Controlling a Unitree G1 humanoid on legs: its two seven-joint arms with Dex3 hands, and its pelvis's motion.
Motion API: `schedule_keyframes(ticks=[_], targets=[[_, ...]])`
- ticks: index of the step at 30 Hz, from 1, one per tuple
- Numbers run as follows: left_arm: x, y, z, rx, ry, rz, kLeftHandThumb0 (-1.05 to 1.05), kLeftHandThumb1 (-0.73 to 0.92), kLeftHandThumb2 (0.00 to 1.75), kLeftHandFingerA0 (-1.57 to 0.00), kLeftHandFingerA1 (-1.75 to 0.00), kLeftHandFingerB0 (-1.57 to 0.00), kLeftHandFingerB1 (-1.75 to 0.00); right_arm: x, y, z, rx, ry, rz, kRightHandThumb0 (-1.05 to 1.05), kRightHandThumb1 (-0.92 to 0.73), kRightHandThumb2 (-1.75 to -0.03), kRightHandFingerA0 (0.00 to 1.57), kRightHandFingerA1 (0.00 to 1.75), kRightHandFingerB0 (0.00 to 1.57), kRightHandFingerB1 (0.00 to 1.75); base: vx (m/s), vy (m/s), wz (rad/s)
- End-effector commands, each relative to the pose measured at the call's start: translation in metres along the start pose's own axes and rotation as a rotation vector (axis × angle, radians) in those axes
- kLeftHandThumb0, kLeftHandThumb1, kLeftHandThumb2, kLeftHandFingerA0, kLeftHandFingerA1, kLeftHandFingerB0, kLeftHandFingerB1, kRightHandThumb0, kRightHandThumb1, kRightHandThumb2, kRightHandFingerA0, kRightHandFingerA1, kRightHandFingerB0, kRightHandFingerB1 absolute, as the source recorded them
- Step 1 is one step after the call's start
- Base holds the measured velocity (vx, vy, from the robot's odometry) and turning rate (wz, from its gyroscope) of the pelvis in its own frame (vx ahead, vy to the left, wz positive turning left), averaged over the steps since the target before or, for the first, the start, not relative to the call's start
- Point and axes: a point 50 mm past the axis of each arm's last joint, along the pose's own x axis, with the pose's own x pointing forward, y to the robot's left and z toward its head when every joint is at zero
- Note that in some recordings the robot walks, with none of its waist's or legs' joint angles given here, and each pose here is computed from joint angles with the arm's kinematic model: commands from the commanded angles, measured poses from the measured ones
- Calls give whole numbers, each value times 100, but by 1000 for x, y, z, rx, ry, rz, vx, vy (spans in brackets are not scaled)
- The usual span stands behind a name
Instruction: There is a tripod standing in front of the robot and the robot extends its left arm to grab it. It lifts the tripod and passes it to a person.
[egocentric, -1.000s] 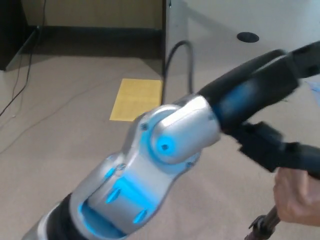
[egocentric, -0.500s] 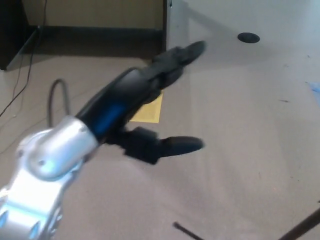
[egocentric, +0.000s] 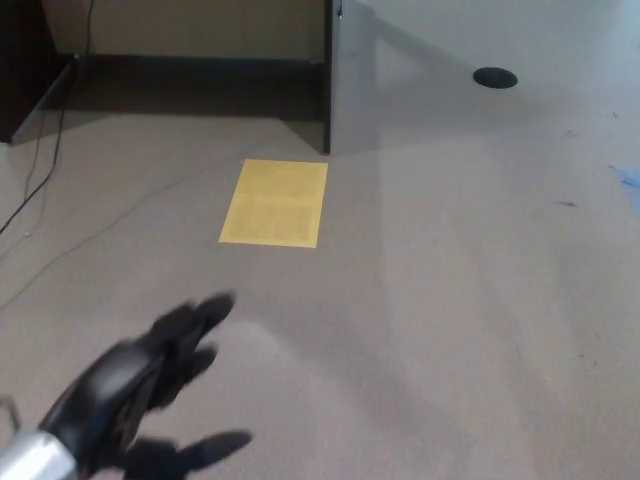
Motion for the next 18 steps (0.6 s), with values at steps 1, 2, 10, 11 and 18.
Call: schedule_keyframes(ticks=[1,2,10,11,18], targets=[[-48,24,-117,-165,157,305,-48,32,75,-6,-44,0,-24,-2,-3,-6,2,28,4,-39,-70,-62,66,42,49,36,0,0,0],[-51,26,-127,-153,197,322,-66,32,61,-8,-36,-3,-19,-2,-4,-6,5,32,2,-39,-70,-62,67,42,49,36,0,0,0],[-72,35,-181,-162,406,447,-44,31,73,-8,-44,0,-30,-1,-4,-4,-11,19,-3,-39,-70,-61,68,42,51,37,0,0,0],[-74,36,-185,-156,429,452,-54,34,61,-11,-36,-8,-22,-1,-3,-3,-8,18,-1,-39,-71,-61,68,42,50,36,0,0,0],[-75,39,-194,-87,509,438,-59,37,69,-13,-41,-6,-23,-1,-7,-4,-7,21,-8,-39,-70,-61,69,42,51,37,0,0,0]])
